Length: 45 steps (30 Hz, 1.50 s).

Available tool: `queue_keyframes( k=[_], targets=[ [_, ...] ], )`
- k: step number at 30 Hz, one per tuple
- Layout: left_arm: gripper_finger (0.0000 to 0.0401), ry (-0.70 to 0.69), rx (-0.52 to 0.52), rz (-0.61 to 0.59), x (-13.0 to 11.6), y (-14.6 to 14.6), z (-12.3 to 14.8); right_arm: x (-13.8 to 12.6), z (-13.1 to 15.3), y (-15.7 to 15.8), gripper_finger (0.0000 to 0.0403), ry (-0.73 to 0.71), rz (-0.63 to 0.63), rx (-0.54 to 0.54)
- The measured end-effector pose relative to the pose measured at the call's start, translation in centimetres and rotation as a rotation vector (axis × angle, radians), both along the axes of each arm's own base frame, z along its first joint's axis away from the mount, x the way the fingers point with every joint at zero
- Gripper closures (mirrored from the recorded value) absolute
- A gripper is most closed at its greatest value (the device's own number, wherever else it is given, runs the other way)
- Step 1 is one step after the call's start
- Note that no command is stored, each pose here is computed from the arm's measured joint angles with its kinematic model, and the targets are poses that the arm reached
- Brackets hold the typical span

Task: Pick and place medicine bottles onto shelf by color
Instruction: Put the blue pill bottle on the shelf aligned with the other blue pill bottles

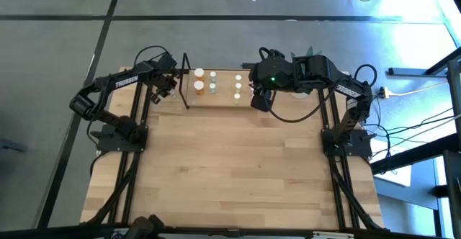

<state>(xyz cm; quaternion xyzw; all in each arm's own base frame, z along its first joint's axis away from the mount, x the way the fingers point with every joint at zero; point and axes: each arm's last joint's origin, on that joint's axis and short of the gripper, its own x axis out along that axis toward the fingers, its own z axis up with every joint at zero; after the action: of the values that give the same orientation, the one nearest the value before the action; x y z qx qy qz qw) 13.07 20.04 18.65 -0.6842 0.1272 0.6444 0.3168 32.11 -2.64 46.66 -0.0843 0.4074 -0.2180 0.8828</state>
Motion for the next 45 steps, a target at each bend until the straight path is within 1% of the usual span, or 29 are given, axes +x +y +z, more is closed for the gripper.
queue_keyframes(
  k=[7, 14, 16, 19, 23, 33, 37, 45],
  targets=[
    [0.0295, 0.02, 0.007, -0.092, -0.01, -0.04, 0.0, 0.0, 0.0, 0.0, 0.0205, 0.0, 0.0, -0.001],
    [0.0295, 0.007, -0.011, -0.104, -0.01, -0.15, 0.0, 0.0, 0.0, 0.0, 0.0205, 0.0, 0.0, 0.0],
    [0.0295, 0.013, -0.007, -0.131, -0.01, -0.14, 0.0, 0.0, 0.0, 0.0, 0.0205, 0.0, 0.0, 0.0],
    [0.0295, 0.034, 0.01, -0.241, 0.01, -0.14, 0.0, 0.0, 0.0, 0.0, 0.0205, 0.0, 0.0, 0.0],
    [0.0295, 0.077, 0.038, -0.433, 0.02, -0.16, 0.0, 0.0, 0.0, 0.0, 0.0205, 0.0, 0.0, 0.0],
    [0.0295, 0.144, 0.077, -0.679, 0.12, -0.24, 0.01, 0.0, 0.0, 0.0, 0.0205, 0.0, 0.001, 0.0],
    [0.0295, 0.161, 0.084, -0.715, 0.09, -0.23, 0.0, 0.0, 0.0, 0.0, 0.0205, 0.0, 0.001, 0.0],
    [0.0295, 0.171, 0.097, -0.712, 0.12, -0.13, 0.01, 0.0, 0.0, 0.0, 0.0205, 0.0, 0.0, 0.0]
  ],
)
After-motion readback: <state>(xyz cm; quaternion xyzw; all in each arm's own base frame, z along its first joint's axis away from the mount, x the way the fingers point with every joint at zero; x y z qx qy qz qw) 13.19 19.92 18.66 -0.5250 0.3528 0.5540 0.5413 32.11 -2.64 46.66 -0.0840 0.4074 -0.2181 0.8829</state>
